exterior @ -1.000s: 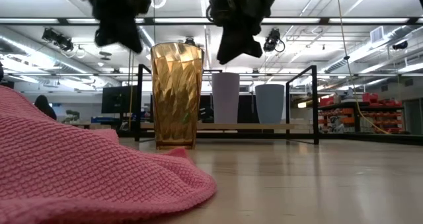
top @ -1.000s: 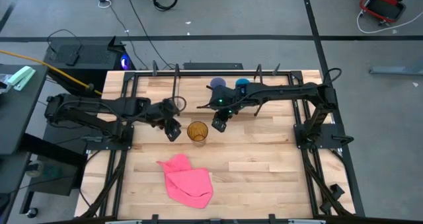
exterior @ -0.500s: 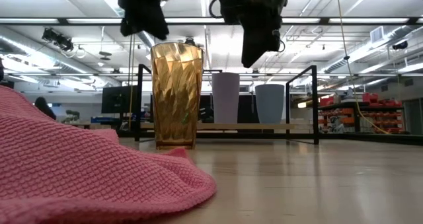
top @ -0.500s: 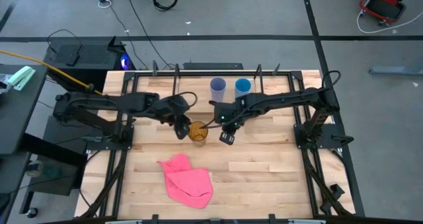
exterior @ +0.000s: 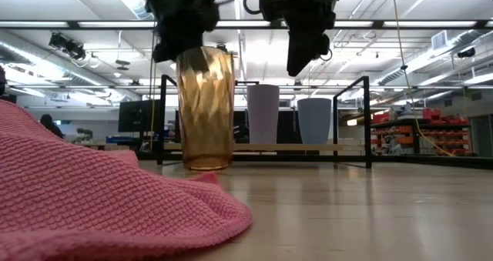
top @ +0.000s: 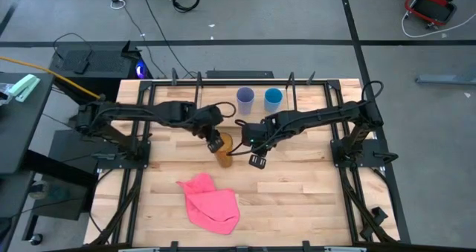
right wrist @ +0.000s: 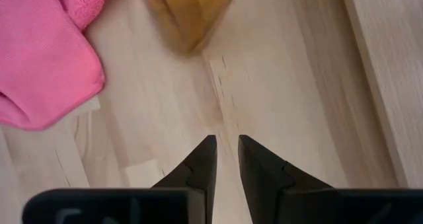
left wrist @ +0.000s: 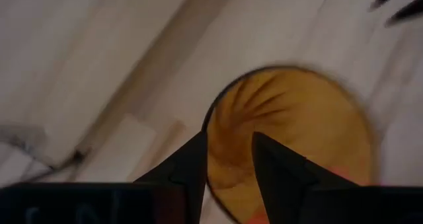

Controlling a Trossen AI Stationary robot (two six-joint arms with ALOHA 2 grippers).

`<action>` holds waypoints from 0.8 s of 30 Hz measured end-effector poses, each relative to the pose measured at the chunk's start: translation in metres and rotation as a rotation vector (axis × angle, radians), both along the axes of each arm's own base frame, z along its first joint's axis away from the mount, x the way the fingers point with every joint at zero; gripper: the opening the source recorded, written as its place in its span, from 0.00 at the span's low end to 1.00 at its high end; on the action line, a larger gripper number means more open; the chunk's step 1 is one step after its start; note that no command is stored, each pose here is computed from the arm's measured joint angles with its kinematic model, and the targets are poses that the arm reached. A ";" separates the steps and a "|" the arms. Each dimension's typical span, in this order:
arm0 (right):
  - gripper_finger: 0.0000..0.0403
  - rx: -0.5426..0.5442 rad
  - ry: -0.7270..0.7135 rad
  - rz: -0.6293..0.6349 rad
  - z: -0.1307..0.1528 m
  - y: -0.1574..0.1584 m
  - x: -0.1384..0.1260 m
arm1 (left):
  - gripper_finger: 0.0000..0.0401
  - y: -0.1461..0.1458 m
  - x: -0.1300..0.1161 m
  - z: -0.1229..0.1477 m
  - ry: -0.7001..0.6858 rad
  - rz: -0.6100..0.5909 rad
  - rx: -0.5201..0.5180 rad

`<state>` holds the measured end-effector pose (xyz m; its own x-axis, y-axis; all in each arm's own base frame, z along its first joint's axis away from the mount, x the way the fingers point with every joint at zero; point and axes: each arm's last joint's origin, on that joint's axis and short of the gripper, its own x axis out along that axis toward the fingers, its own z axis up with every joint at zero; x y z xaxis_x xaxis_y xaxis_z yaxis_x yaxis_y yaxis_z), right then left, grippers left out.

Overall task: Stack small to large cups/mugs on shelf
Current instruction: Put the light brown cup on the shelf

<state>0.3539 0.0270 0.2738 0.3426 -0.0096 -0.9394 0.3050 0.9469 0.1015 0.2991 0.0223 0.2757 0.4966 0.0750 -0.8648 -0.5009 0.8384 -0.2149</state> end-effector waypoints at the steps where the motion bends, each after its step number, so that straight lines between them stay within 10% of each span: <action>1: 0.18 0.000 0.000 0.001 0.000 0.000 0.000 | 0.32 0.000 -0.002 -0.003 0.023 0.000 -0.006; 13: 0.18 0.008 0.000 -0.016 -0.002 0.003 -0.001 | 0.33 0.000 -0.002 -0.001 0.014 -0.018 -0.041; 24: 0.18 0.127 -0.134 0.098 -0.061 0.025 0.002 | 0.35 0.002 -0.022 -0.010 0.244 0.066 -0.004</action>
